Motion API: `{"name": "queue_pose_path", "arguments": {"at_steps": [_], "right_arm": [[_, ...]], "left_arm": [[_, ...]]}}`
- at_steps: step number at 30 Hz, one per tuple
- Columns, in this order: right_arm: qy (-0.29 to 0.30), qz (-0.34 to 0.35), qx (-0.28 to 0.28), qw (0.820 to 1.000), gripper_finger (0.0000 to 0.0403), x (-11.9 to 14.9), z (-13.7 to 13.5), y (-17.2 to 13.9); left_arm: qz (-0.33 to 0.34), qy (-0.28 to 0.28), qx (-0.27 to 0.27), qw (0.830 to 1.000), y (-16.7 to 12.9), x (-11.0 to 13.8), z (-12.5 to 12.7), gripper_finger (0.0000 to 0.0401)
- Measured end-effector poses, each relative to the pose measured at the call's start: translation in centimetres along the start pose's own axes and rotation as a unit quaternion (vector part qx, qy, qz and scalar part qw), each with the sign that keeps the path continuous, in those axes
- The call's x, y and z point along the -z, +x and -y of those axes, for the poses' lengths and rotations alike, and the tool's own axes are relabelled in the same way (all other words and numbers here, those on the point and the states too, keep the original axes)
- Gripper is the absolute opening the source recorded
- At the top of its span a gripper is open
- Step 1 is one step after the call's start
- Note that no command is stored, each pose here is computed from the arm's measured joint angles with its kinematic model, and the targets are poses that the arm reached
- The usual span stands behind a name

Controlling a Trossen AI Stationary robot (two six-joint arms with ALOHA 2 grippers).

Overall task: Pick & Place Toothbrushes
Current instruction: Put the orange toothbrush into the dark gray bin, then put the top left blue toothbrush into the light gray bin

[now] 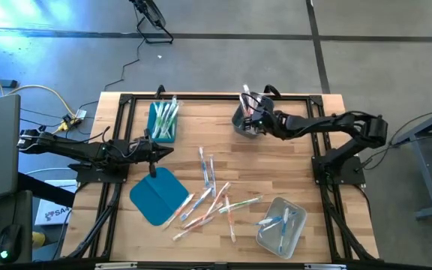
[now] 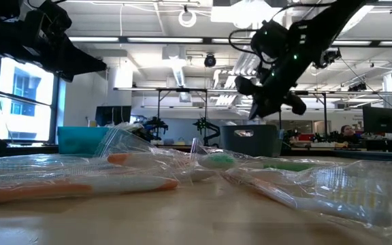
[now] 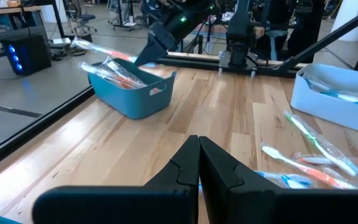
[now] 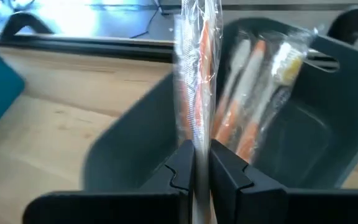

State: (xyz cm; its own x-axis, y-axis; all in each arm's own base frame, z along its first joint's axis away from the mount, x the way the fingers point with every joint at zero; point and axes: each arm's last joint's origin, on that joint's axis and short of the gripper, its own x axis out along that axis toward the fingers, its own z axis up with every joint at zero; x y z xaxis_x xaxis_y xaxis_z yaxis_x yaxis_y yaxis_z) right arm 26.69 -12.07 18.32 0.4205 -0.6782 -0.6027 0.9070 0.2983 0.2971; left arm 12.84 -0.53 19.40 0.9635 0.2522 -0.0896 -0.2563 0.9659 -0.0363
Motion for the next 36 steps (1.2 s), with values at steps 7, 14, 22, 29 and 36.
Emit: {"name": "queue_pose_path", "arguments": {"at_steps": [7,14,22,29,36], "right_arm": [[0.031,-0.004,0.021,0.999,0.002,0.8,1.4,0.5],[0.031,0.01,0.038,0.999,0.002,0.8,1.6,0.7],[0.031,0.01,0.036,0.999,0.0058,0.8,1.6,0.7],[0.031,0.011,0.037,0.999,0.0132,0.8,1.6,0.7],[-0.021,0.011,0.019,1.0,0.0174,0.7,1.2,0.2]], "left_arm": [[-0.001,-0.001,0.0,1.0,0.0,0.0,0.0,0.0],[-0.001,-0.001,0.0,1.0,0.0,0.0,0.0,0.0],[-0.002,-0.001,0.0,1.0,0.0,0.0,0.0,0.0],[-0.002,-0.001,0.0,1.0,0.0,0.0,0.0,0.0],[-0.002,-0.001,0.0,1.0,0.0,0.0,0.0,0.0]]}}
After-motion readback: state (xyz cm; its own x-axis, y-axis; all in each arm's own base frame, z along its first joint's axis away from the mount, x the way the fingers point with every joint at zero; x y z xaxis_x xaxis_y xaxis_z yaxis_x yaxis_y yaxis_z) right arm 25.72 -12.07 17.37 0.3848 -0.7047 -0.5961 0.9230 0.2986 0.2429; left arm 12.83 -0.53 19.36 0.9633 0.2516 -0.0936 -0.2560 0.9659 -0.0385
